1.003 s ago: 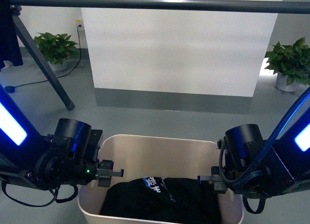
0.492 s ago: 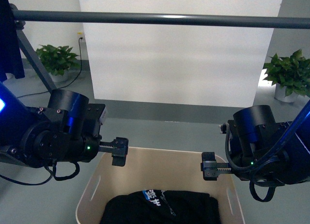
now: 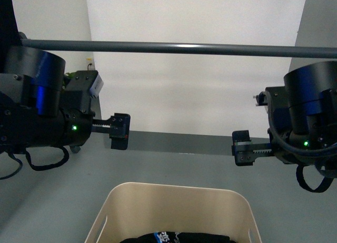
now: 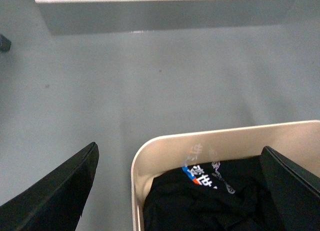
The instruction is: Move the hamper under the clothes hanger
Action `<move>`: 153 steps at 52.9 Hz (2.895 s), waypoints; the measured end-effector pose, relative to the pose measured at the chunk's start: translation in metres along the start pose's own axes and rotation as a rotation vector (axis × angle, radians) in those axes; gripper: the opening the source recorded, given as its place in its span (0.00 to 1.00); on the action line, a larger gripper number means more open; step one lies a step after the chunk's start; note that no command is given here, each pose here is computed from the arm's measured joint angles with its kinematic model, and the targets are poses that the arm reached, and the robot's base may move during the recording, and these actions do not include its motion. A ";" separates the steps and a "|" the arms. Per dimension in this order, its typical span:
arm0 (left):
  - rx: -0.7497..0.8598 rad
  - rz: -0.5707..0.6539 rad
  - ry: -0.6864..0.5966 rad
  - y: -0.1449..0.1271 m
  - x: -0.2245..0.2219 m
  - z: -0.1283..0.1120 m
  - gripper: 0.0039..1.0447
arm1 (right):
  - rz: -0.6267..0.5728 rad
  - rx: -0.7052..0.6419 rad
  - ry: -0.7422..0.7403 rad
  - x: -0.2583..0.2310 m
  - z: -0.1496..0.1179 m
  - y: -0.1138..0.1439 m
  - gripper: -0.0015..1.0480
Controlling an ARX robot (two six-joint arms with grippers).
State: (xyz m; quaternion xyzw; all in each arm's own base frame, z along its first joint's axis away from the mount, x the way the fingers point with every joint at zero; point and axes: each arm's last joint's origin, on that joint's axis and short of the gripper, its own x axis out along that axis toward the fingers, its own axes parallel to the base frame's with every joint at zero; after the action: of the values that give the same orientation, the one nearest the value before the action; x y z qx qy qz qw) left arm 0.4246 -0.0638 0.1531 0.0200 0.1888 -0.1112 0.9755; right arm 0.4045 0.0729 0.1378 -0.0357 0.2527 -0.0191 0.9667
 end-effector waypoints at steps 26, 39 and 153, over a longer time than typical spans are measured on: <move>0.026 0.056 -0.352 -0.008 -0.117 0.078 0.88 | -0.088 0.087 -0.416 -0.120 0.077 -0.023 0.92; -0.026 0.211 -0.422 -0.005 -0.161 0.050 0.59 | 0.038 0.077 -0.513 -0.132 0.068 -0.027 0.78; -0.039 0.223 -0.401 -0.007 -0.297 -0.098 0.03 | 0.039 0.072 -0.517 -0.258 -0.117 -0.080 0.02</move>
State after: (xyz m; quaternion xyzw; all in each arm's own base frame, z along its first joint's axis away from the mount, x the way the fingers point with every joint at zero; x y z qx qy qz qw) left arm 0.1187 -0.0002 0.1728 -0.0009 -0.0102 -0.0010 0.9999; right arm 0.1209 0.0001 0.1682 0.0001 -0.0031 0.0002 1.0000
